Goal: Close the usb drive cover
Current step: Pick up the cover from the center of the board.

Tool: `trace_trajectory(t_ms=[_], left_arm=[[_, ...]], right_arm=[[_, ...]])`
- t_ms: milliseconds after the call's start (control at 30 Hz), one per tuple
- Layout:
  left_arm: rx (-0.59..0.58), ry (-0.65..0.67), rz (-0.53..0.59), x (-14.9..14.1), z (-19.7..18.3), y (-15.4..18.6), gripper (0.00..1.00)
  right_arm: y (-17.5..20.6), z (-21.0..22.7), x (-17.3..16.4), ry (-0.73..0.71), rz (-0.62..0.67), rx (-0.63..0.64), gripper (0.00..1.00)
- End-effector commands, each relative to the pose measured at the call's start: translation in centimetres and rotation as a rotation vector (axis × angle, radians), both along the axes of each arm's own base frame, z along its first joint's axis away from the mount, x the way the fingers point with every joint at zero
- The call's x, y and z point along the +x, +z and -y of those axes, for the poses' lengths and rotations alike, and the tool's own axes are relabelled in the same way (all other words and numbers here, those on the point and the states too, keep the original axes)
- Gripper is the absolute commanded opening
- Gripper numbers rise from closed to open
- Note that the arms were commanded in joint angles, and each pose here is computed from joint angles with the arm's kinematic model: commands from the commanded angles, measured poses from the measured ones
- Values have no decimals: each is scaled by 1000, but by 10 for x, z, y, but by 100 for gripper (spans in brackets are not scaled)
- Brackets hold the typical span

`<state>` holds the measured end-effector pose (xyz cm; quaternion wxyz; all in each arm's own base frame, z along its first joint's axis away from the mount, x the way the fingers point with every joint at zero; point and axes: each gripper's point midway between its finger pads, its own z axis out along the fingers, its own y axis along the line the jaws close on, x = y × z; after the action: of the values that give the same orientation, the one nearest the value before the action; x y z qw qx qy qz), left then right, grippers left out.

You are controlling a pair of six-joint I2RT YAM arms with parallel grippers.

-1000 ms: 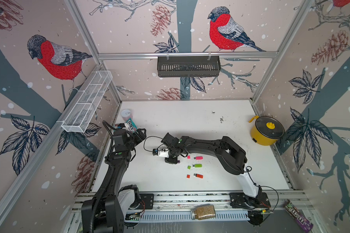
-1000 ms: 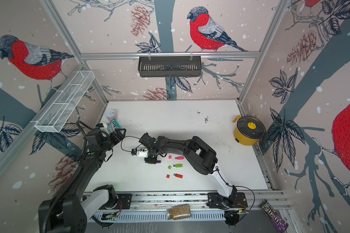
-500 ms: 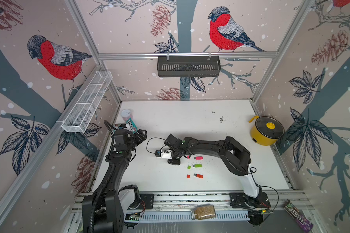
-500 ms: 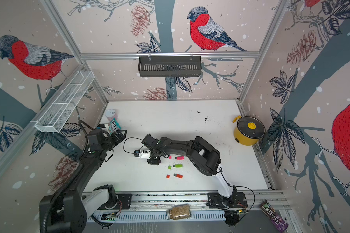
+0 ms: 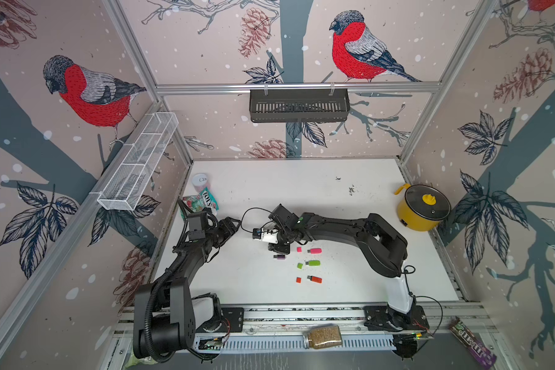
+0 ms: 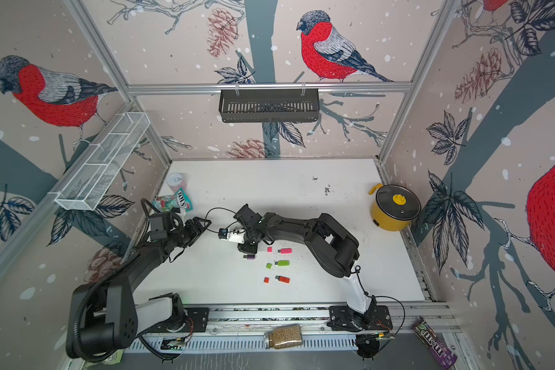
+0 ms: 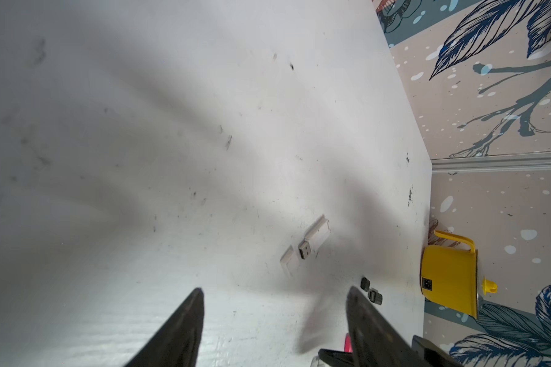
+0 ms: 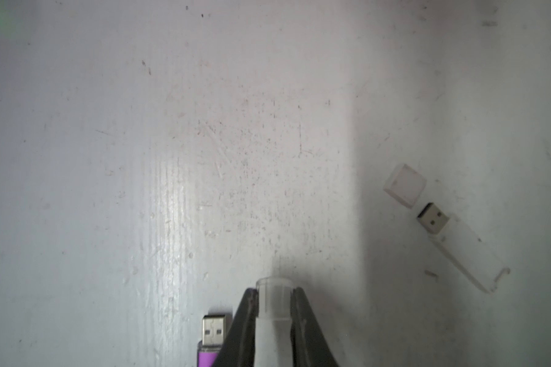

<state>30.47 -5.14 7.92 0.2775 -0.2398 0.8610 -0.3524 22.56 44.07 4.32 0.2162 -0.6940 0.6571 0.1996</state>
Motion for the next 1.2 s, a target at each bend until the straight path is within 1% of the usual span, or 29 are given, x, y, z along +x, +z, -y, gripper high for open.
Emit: trace_trajectory(t_ms=[0,100,233,367,533,633,900,1167], left_arm=[[-74,-49,34,-1,16,6,65],[-94,-102,16,-6,34,1,63],[-147,-179,-19,-13,55,-4,56],[-190,-206,-50,-19,62,-8,50],[-259,-248,-75,-27,73,-8,45],[-281,-260,-92,-31,76,-9,42],[-320,-292,-121,-41,86,-13,39],[-356,-320,-127,-42,96,-13,35]], right_arm=[[13,-6,5,26,6,61,20],[16,-5,11,36,5,83,20],[22,-6,14,51,6,117,20],[26,-6,17,62,16,141,20],[30,-7,15,76,10,174,20],[31,-8,15,81,7,188,20],[31,-10,13,89,1,200,20],[30,-12,12,88,-11,208,20]])
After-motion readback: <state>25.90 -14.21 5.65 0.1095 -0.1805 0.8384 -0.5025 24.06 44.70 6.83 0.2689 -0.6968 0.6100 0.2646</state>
